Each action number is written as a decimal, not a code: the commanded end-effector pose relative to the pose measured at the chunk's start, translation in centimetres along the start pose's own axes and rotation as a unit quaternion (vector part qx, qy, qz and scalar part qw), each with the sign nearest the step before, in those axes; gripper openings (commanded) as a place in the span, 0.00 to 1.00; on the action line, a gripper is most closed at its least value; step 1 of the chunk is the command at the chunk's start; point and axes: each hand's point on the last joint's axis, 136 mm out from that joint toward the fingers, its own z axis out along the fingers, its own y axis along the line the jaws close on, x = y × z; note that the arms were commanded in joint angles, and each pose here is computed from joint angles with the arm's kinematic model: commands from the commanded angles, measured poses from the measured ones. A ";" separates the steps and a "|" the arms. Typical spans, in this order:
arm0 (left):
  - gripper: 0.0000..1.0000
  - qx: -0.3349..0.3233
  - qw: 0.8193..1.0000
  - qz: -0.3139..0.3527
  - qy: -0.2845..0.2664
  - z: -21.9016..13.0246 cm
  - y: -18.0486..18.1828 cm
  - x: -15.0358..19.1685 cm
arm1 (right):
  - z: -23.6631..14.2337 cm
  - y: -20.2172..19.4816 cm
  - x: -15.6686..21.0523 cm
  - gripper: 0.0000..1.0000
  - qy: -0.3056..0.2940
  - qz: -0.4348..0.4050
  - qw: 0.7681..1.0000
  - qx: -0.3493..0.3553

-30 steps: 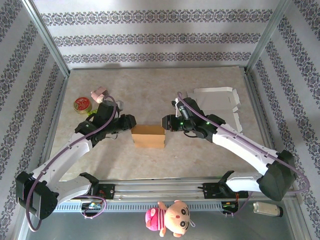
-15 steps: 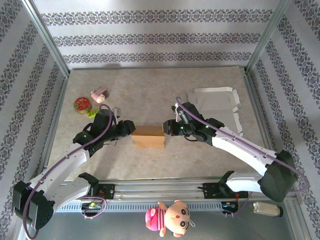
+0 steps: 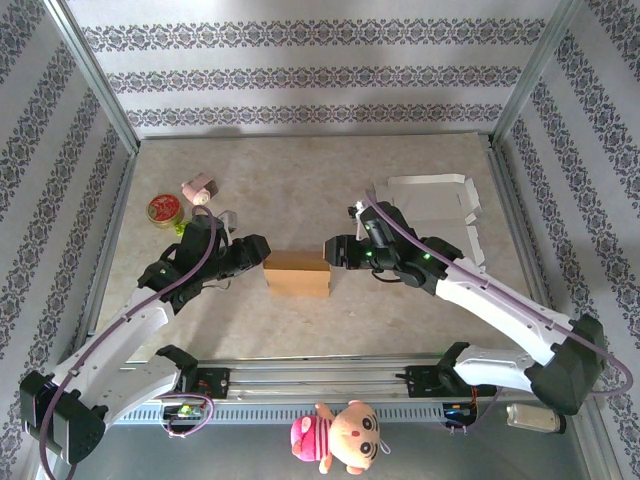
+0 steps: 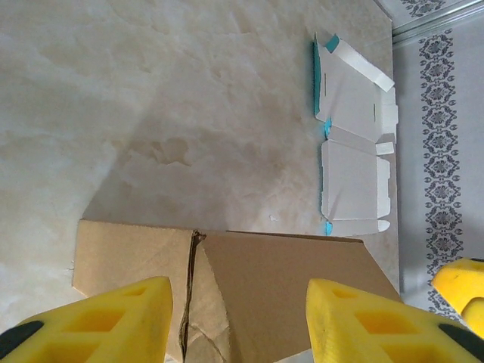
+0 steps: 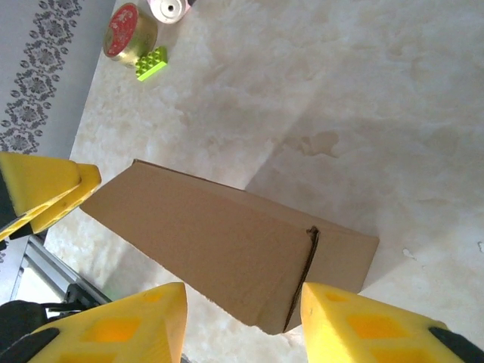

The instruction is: Fold the paper box

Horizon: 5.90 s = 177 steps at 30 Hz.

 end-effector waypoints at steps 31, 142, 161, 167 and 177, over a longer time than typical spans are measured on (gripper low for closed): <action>0.56 -0.047 0.998 0.029 0.003 -1.4 2.4 1.4 | -0.3 -0.5 -0.6 0.46 -0.019 -0.057 0.997 0.042; 0.75 -0.020 0.996 0.001 0.085 0.9 4.2 13.0 | -3.2 -8.6 12.0 0.80 0.077 -0.048 0.992 0.091; 0.48 -0.028 0.994 -0.040 0.096 10.1 2.1 12.4 | 8.6 -4.5 9.5 0.43 0.104 0.100 0.989 -0.010; 0.47 -0.067 0.997 -0.024 0.000 13.5 3.6 0.7 | 15.4 -5.3 -1.2 0.39 0.023 0.084 0.996 0.032; 0.45 -0.167 0.984 0.019 -0.053 22.3 9.7 -16.4 | 28.5 -6.4 -15.0 0.38 -0.061 0.055 0.993 0.082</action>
